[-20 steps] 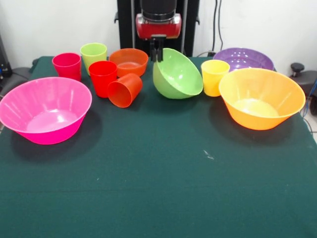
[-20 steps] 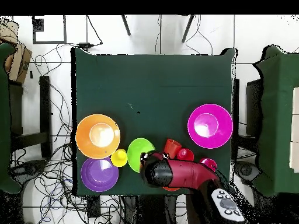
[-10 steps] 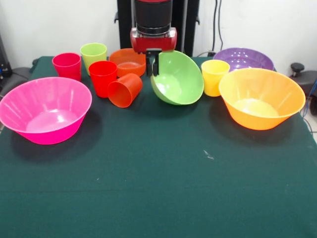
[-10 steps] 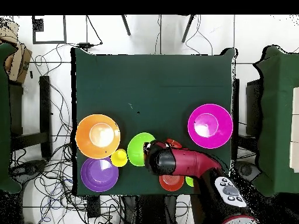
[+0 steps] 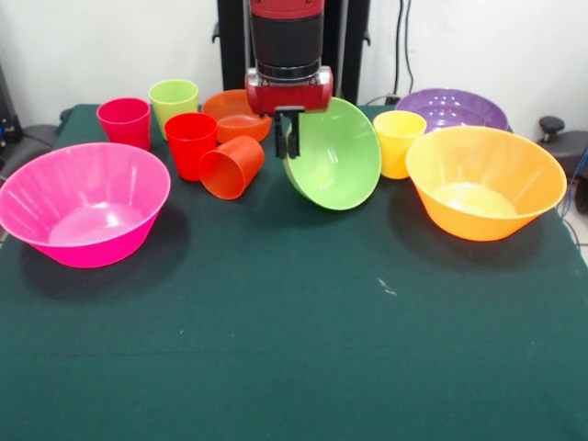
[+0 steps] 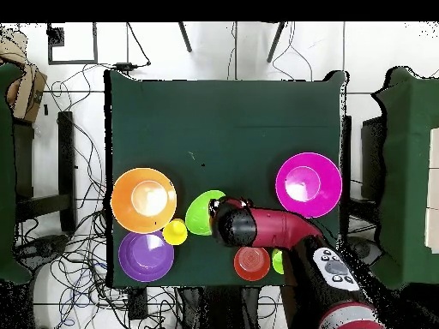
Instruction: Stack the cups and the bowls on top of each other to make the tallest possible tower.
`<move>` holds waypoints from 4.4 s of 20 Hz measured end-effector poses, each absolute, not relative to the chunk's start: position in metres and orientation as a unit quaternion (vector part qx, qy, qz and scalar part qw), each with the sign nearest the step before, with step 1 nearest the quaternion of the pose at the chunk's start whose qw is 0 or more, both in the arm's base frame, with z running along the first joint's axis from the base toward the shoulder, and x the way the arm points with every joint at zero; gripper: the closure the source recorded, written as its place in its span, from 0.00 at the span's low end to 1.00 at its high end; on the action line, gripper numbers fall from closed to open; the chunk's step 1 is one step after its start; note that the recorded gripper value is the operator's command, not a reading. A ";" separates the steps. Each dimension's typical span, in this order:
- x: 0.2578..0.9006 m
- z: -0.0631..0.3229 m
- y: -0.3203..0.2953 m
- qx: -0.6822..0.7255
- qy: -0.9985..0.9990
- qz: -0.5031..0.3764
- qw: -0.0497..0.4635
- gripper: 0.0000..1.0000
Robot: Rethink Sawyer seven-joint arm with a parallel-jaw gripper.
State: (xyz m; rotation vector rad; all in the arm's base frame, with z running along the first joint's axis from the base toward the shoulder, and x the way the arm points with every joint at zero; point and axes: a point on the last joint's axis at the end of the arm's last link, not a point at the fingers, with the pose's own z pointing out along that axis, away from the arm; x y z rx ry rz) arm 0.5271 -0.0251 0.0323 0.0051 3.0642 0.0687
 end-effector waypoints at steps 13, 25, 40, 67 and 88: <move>0.542 0.056 -0.018 -0.012 0.999 0.023 0.029 1.00; 0.575 0.084 -0.015 -0.024 0.999 0.026 0.026 1.00; 0.616 0.061 -0.002 -0.025 0.997 0.064 0.045 1.00; 0.636 0.080 -0.037 0.001 0.995 0.078 0.069 0.00; 0.615 0.077 -0.081 -0.007 0.996 0.053 0.067 0.00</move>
